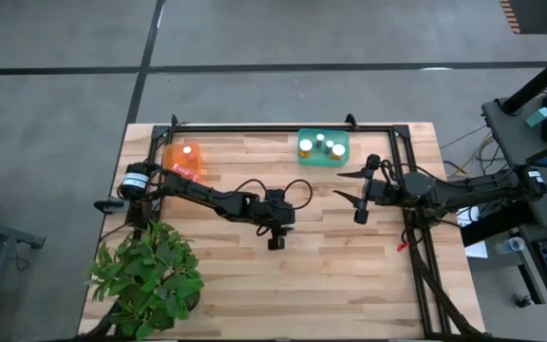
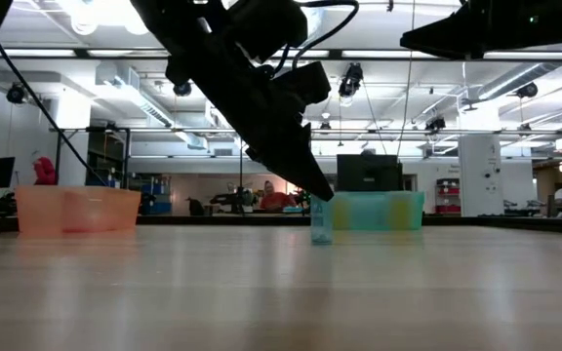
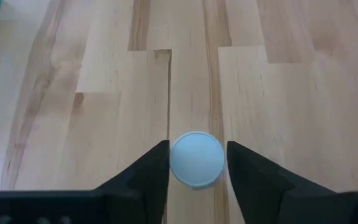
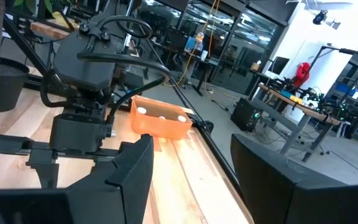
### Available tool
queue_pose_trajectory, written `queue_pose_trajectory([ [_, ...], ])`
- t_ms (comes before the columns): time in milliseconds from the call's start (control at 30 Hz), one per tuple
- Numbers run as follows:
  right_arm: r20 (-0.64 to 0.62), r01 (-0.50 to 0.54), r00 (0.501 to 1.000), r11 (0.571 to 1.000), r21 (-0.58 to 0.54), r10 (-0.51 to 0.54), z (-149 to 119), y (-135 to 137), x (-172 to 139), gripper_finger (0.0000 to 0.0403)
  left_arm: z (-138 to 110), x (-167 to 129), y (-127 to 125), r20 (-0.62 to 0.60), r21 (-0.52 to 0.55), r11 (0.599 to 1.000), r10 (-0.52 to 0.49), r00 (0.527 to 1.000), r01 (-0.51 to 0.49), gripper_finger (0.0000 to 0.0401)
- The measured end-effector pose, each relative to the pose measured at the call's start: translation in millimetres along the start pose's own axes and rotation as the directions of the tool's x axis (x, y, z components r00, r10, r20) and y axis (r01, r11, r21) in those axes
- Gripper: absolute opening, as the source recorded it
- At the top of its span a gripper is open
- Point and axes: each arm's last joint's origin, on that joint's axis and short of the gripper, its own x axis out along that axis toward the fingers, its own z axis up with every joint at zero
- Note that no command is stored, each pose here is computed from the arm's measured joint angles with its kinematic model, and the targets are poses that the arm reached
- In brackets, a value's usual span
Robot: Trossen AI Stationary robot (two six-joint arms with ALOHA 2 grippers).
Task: Pick and place medicine bottles into bin by pill shape (circle, oval)
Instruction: Put the blue tablet bottle into the orange bin
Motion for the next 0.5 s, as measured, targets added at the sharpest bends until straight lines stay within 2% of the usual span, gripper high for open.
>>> queue_pose_trajectory([
  [233, 0.000, 0.000, 1.000, 1.000, 0.001, 0.000, 0, 0, 0, 0.0203, 1, -1, 0, 0.003, 0.000, 1.000, 0.001, 1.000, -0.001, 0.0097],
  [500, -0.001, 0.000, 1.000, 1.000, 0.001, 0.000, 0, 0, 0, 0.0203, 7, -16, 12, 0.002, -0.017, 0.999, 0.042, 0.999, -0.042, 0.0103],
])
